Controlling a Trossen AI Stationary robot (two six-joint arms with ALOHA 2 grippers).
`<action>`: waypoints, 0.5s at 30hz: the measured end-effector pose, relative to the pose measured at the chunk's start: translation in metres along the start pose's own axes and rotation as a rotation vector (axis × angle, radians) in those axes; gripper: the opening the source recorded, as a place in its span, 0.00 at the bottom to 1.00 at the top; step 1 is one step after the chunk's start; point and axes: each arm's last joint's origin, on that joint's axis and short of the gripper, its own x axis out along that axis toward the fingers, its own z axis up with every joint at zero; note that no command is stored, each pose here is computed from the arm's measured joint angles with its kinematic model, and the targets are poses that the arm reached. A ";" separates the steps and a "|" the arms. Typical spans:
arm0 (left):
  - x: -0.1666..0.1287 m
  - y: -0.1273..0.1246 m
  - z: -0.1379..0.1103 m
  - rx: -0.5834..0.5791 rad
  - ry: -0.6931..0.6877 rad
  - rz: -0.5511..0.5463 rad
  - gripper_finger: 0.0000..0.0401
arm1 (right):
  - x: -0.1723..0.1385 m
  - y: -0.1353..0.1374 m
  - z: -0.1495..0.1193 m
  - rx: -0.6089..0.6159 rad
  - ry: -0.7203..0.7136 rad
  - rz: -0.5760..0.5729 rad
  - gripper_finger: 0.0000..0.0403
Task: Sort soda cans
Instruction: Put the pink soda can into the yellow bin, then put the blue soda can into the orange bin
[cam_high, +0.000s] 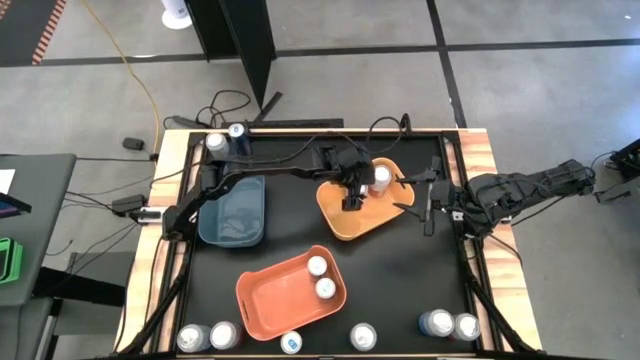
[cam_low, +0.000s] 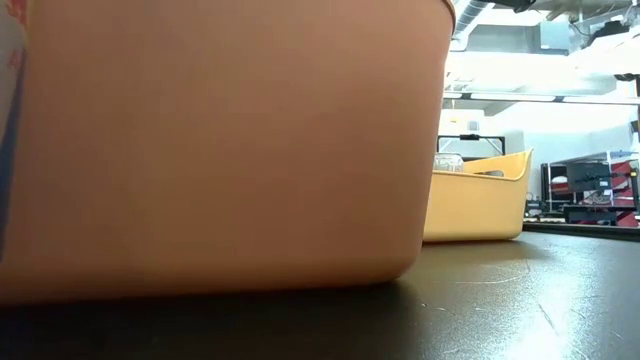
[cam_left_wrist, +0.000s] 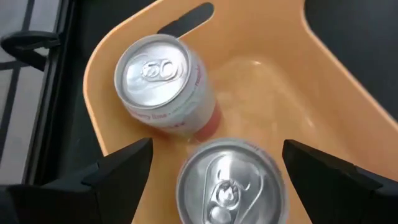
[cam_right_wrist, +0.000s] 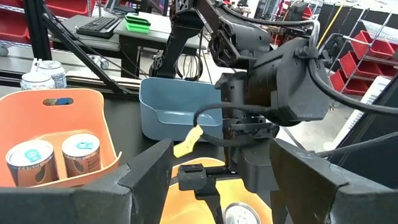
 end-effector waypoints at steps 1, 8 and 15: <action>-0.001 0.000 0.001 0.001 -0.001 -0.001 0.89 | 0.000 0.000 0.000 0.000 0.000 0.000 0.70; -0.005 -0.002 0.002 0.016 0.011 -0.004 0.89 | 0.000 0.000 -0.001 0.001 0.007 0.001 0.70; -0.017 -0.012 0.008 0.116 0.034 -0.027 0.89 | 0.000 0.000 -0.002 0.007 0.015 0.002 0.70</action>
